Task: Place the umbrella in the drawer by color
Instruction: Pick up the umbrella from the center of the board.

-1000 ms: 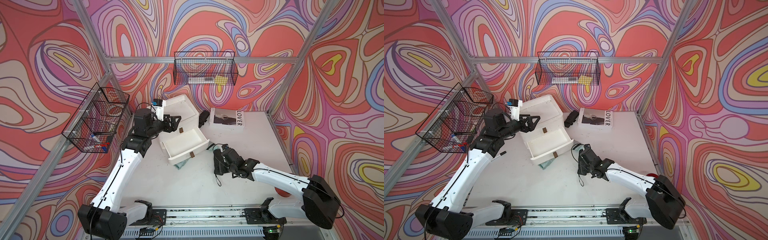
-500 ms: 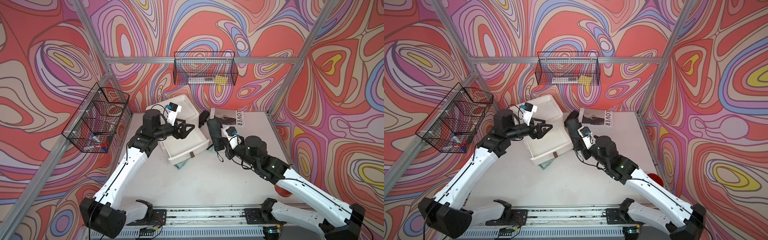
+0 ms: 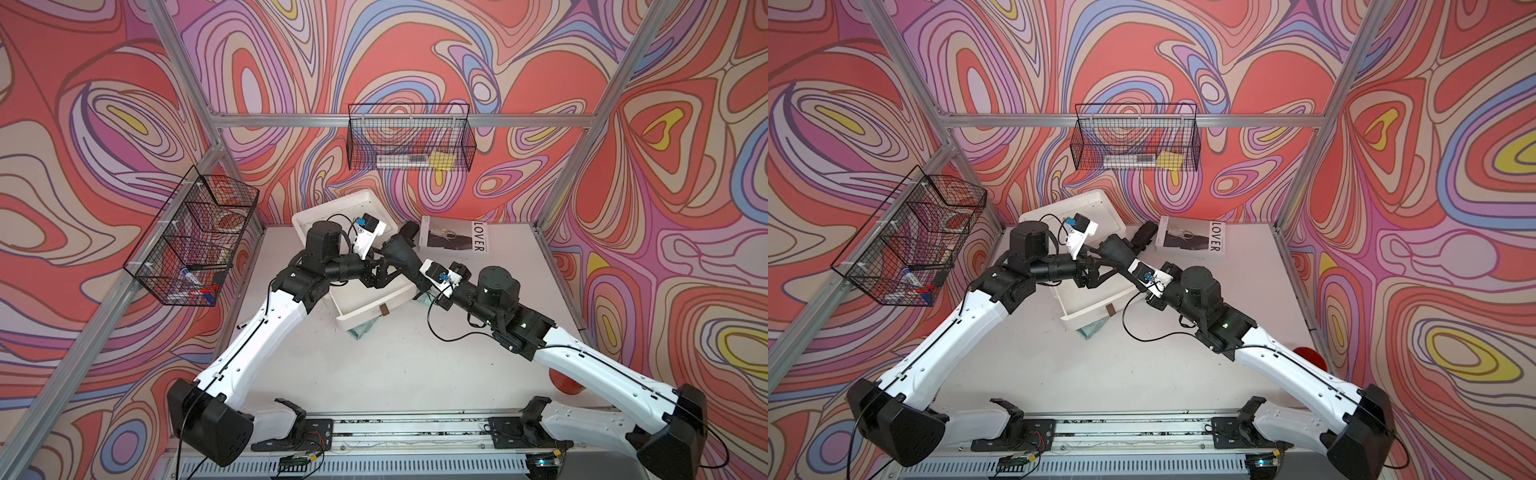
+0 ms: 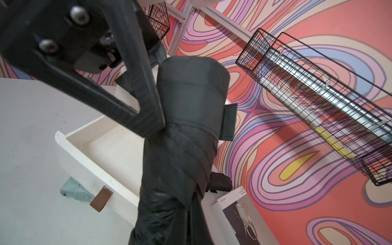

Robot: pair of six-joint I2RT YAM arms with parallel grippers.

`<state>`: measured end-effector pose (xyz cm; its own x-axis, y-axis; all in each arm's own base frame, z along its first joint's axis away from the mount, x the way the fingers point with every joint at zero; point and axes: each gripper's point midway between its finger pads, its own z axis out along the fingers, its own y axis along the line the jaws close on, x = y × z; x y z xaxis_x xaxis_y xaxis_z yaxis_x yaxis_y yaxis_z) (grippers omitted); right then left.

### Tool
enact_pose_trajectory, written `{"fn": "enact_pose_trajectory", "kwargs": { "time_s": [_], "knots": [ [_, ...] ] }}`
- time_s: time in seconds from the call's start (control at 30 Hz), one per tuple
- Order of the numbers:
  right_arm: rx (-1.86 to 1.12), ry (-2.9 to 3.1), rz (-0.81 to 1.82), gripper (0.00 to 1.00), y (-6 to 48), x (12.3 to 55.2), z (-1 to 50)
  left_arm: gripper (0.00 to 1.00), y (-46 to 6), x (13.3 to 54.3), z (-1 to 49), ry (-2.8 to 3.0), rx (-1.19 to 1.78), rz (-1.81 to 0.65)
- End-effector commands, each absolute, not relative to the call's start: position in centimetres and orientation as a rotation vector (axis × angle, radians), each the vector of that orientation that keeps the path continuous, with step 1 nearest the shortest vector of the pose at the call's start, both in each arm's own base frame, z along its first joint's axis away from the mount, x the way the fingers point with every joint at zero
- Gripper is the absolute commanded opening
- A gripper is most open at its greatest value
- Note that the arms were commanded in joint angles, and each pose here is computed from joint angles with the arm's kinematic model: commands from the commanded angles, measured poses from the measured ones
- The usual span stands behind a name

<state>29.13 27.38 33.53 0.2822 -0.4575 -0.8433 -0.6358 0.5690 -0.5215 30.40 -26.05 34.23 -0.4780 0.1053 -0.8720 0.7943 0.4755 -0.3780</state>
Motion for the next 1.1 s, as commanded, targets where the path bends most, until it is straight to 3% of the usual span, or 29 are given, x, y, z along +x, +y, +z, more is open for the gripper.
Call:
{"fn": "enact_pose_trajectory", "kwargs": {
  "time_s": [0.0, 0.13, 0.3, 0.37, 0.47, 0.5, 0.63, 0.73, 0.9, 1.07],
  "knots": [
    [-1.002, 1.222, 0.194, 0.00, 28.1, 28.5, 36.9, 0.65, -26.3, 30.7, 34.6, 1.884, 0.748, -1.013],
    [-1.068, 1.258, 0.248, 0.00, 29.1, 28.2, 34.8, 0.51, -26.3, 31.5, 34.7, 1.877, 0.679, -1.020],
    [-1.100, 1.284, 0.265, 0.00, 29.7, 28.1, 33.0, 0.52, -26.1, 31.7, 35.1, 1.866, 0.653, -1.018],
    [-1.098, 1.282, 0.264, 0.00, 29.7, 28.2, 32.8, 0.47, -26.2, 31.5, 35.3, 1.859, 0.657, -1.034],
    [-1.075, 1.296, 0.275, 0.02, 29.7, 28.4, 33.2, 0.15, -26.4, 31.3, 35.7, 1.845, 0.655, -1.053],
    [-1.059, 1.310, 0.284, 0.11, 29.7, 28.6, 33.3, 0.02, -26.2, 31.4, 35.7, 1.848, 0.642, -1.045],
    [-0.977, 1.426, 0.280, 0.48, 28.7, 29.5, 32.9, 0.00, -24.6, 32.8, 35.7, 1.873, 0.515, -0.928],
    [-0.884, 1.519, 0.286, 0.63, 27.5, 29.9, 32.2, 0.00, -21.2, 34.8, 35.0, 1.925, 0.247, -0.770],
    [-0.742, 1.554, 0.365, 0.71, 26.1, 29.2, 31.9, 0.00, -12.7, 34.5, 30.5, 1.958, -0.365, -0.526],
    [-0.690, 1.561, 0.383, 0.72, 25.7, 29.3, 31.3, 0.00, -11.3, 32.2, 28.2, 1.806, -0.587, -0.491]
  ]
}}
